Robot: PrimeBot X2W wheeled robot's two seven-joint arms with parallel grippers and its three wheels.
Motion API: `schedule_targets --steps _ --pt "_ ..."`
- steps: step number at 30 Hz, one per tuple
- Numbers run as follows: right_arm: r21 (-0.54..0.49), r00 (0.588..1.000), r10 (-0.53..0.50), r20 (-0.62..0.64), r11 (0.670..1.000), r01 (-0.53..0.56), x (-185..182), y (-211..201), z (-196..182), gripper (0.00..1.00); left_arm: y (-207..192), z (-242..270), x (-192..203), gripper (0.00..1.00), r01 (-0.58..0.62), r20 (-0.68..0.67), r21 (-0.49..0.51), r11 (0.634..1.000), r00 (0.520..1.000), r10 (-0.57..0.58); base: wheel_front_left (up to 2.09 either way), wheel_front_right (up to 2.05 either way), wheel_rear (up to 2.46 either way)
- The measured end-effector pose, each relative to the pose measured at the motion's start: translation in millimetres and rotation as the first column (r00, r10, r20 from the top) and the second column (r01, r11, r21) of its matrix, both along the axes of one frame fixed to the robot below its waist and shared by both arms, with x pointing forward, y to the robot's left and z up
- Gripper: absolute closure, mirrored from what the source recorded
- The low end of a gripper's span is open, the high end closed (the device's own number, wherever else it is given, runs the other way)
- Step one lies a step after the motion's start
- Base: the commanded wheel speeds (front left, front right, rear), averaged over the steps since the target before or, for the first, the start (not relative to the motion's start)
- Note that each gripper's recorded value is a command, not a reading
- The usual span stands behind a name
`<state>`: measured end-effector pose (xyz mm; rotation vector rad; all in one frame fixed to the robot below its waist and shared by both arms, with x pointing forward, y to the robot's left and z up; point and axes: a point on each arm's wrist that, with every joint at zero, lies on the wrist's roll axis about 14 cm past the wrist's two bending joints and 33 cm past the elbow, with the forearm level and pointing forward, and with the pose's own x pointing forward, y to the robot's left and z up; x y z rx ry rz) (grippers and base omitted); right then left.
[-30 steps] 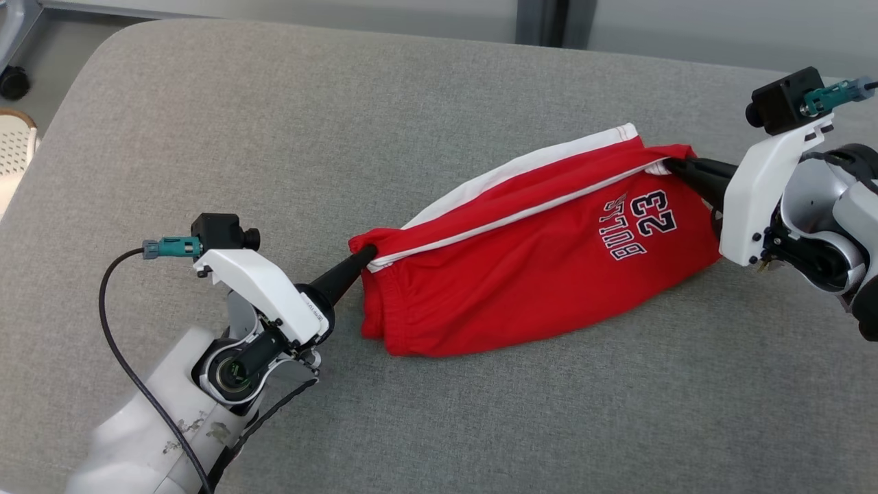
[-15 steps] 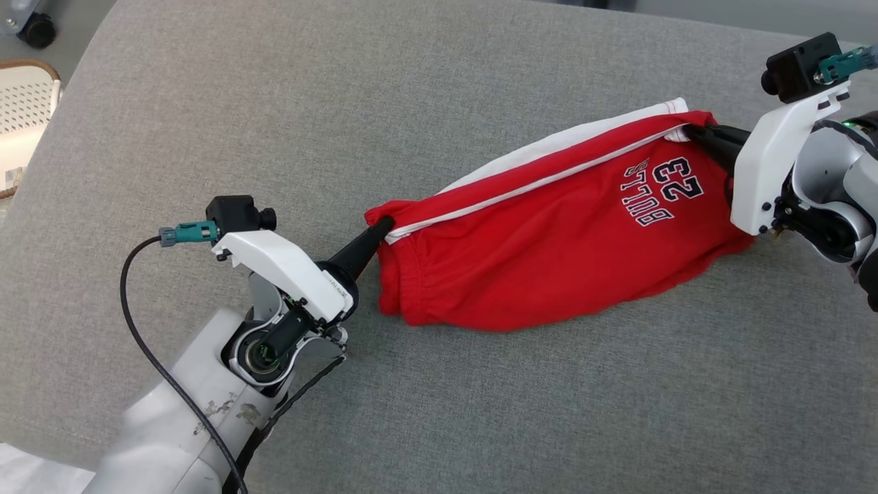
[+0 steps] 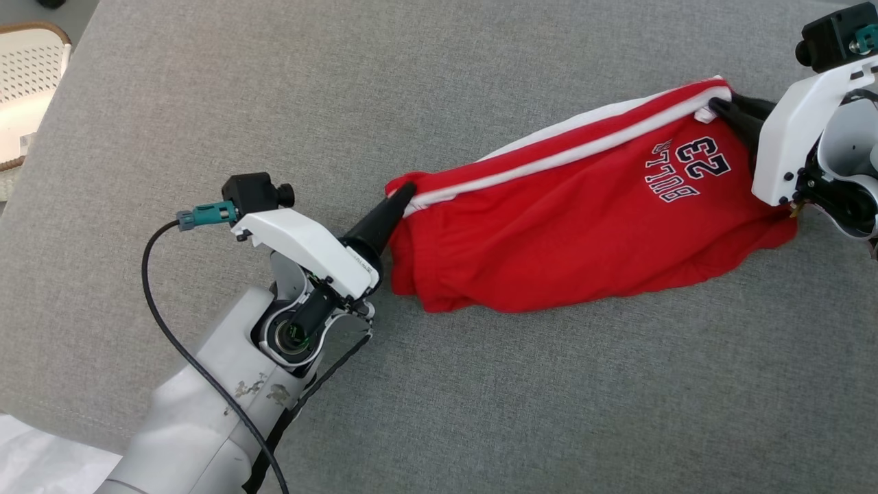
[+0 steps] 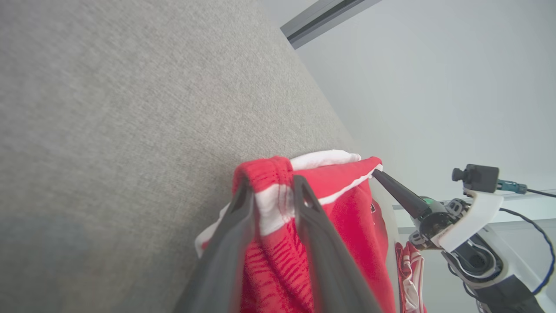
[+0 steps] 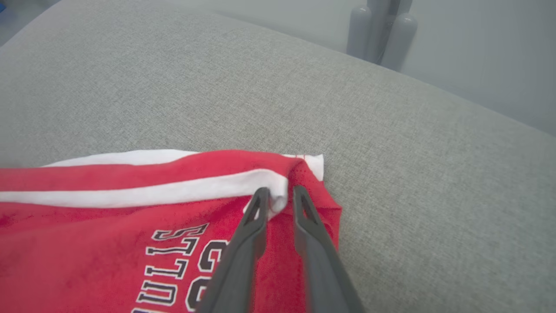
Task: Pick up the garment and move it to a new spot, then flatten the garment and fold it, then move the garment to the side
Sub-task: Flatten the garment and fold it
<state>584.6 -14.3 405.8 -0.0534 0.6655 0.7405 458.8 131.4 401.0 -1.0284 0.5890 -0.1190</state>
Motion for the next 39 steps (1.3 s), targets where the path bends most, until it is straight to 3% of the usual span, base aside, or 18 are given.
schedule_targets --steps 15,23,28,31,35,39 --pt "-0.032 0.997 -0.077 0.027 0.996 0.078 6.2 -21.1 3.6 0.00 22.2 16.1 15.5 0.00 -0.127 0.121 0.087 0.988 0.986 0.116 0.00 0.00 0.00" --pt "0.092 0.970 -0.155 0.186 0.986 0.140 0.7 -33.3 42.8 0.00 41.3 53.1 18.2 0.00 -0.206 0.329 0.240 0.948 0.937 0.120 0.00 0.00 0.00" --pt "0.207 0.920 -0.256 0.296 0.958 0.200 -9.2 -53.7 74.9 0.00 66.3 90.9 20.2 0.00 -0.287 0.462 0.317 0.904 0.879 0.117 0.00 0.00 0.00" --pt "0.215 0.892 -0.288 0.350 0.951 0.223 -14.9 -69.4 92.5 0.00 72.2 105.8 11.3 0.00 -0.344 0.527 0.335 0.877 0.840 0.128 0.00 0.00 0.00" --pt "0.322 0.802 -0.381 0.460 0.913 0.249 -13.7 -94.1 152.5 0.00 66.6 124.1 -2.6 0.00 -0.398 0.606 0.394 0.828 0.790 0.091 0.00 0.00 0.00" --pt "0.371 0.752 -0.449 0.483 0.883 0.289 -46.6 -118.3 151.5 0.00 63.0 127.3 -23.7 0.00 -0.433 0.637 0.444 0.785 0.768 0.063 0.00 0.00 0.00"
